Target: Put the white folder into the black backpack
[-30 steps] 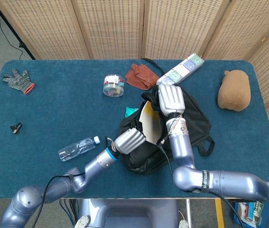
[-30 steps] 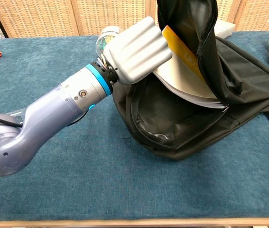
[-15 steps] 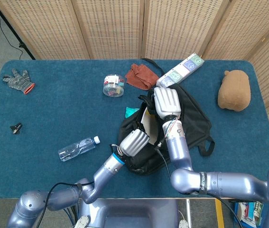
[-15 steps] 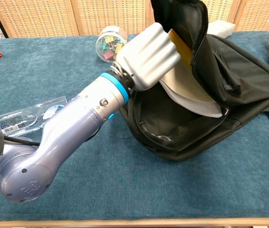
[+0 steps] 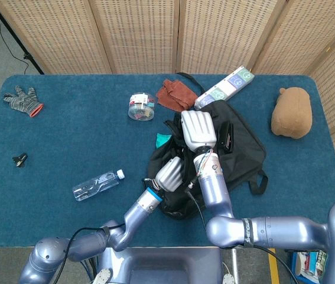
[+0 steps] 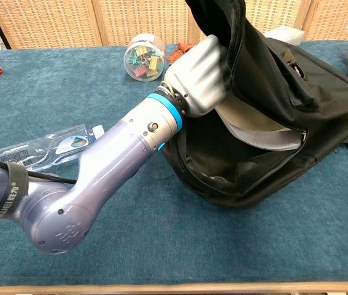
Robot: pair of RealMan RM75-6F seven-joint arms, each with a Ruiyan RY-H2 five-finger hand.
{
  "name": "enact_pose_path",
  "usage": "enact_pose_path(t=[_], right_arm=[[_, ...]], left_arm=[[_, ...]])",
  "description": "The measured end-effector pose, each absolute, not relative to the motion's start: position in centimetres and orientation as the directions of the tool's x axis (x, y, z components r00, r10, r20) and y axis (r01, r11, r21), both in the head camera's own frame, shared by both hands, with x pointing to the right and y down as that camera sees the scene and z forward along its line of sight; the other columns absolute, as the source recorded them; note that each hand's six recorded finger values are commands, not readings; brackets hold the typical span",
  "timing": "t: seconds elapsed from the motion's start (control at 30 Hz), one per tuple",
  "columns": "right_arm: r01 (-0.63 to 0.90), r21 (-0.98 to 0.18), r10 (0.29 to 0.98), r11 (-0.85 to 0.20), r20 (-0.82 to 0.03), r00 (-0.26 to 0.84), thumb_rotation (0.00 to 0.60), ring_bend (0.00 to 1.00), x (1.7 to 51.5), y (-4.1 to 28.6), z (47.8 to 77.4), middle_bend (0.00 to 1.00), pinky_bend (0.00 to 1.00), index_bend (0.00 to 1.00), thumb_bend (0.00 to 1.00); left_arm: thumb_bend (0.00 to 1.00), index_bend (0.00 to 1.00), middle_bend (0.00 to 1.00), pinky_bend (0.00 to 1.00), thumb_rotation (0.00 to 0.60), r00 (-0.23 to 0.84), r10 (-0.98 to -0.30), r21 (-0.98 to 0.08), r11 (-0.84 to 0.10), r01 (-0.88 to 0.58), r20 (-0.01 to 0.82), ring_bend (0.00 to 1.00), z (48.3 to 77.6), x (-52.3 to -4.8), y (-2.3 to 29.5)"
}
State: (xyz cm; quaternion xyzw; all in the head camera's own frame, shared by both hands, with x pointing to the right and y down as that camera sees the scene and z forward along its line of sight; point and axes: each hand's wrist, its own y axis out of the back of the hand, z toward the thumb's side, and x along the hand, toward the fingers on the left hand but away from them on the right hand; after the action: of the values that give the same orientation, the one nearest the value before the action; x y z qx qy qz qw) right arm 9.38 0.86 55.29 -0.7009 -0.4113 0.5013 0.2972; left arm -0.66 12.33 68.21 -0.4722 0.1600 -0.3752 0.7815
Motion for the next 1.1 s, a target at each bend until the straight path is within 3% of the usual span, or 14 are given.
enact_pose_path(t=[0.03,0.2,0.37,0.47,0.57,0.83,1.1], right_arm=[[0.278,-0.83,0.875,-0.484,-0.458,0.156,0.6,0.74,9.5,0.8,55.2,0.67,0.89,0.64,0.75],[0.279,-0.834,0.879,-0.476,-0.455,0.14,0.6,0.74,10.0,0.6,55.1,0.67,0.89,0.64,0.75],[0.267,-0.844,0.885,-0.465,-0.449,0.12,0.6,0.74,10.9,0.1,55.4,0.67,0.89,0.64,0.75],[0.263,-0.849,0.889,-0.458,-0.448,0.101,0.6,0.74,11.6,-0.1,55.7,0.67,0.89,0.64,0.75],[0.267,-0.85,0.89,-0.453,-0.448,0.083,0.6,0.74,12.3,-0.4,55.9,0.67,0.89,0.64,0.75],[0.244,-0.868,0.9,-0.432,-0.434,0.046,0.6,0.74,13.8,-1.1,56.5,0.67,0.88,0.64,0.75],[0.228,-0.867,0.893,-0.442,-0.45,0.018,0.6,0.74,15.2,-0.7,57.8,0.67,0.87,0.64,0.75]], left_arm=[[0.62,0.76,0.64,0.76,0.6,0.666,-0.739,-0.863,0.265,0.43,0.105,0.58,68.3,-0.6,12.3],[0.49,0.37,0.28,0.66,0.6,0.681,-0.726,-0.895,0.236,0.379,0.097,0.31,68.2,-0.6,12.4],[0.26,0.18,0.18,0.65,0.6,0.705,-0.706,-0.925,0.219,0.31,0.07,0.25,67.1,-1.1,12.5],[0.11,0.16,0.18,0.64,0.6,0.715,-0.696,-0.939,0.202,0.278,0.062,0.25,66.4,-1.7,12.6],[0.05,0.16,0.18,0.65,0.6,0.725,-0.687,-0.953,0.181,0.245,0.056,0.25,65.4,-2.7,12.6],[0.05,0.21,0.18,0.65,0.6,0.734,-0.679,-0.982,0.117,0.151,0.031,0.28,62.5,-7.2,12.3],[0.05,0.22,0.18,0.64,0.6,0.701,-0.712,-0.994,0.055,0.095,0.027,0.28,59.4,-15.7,11.7]])
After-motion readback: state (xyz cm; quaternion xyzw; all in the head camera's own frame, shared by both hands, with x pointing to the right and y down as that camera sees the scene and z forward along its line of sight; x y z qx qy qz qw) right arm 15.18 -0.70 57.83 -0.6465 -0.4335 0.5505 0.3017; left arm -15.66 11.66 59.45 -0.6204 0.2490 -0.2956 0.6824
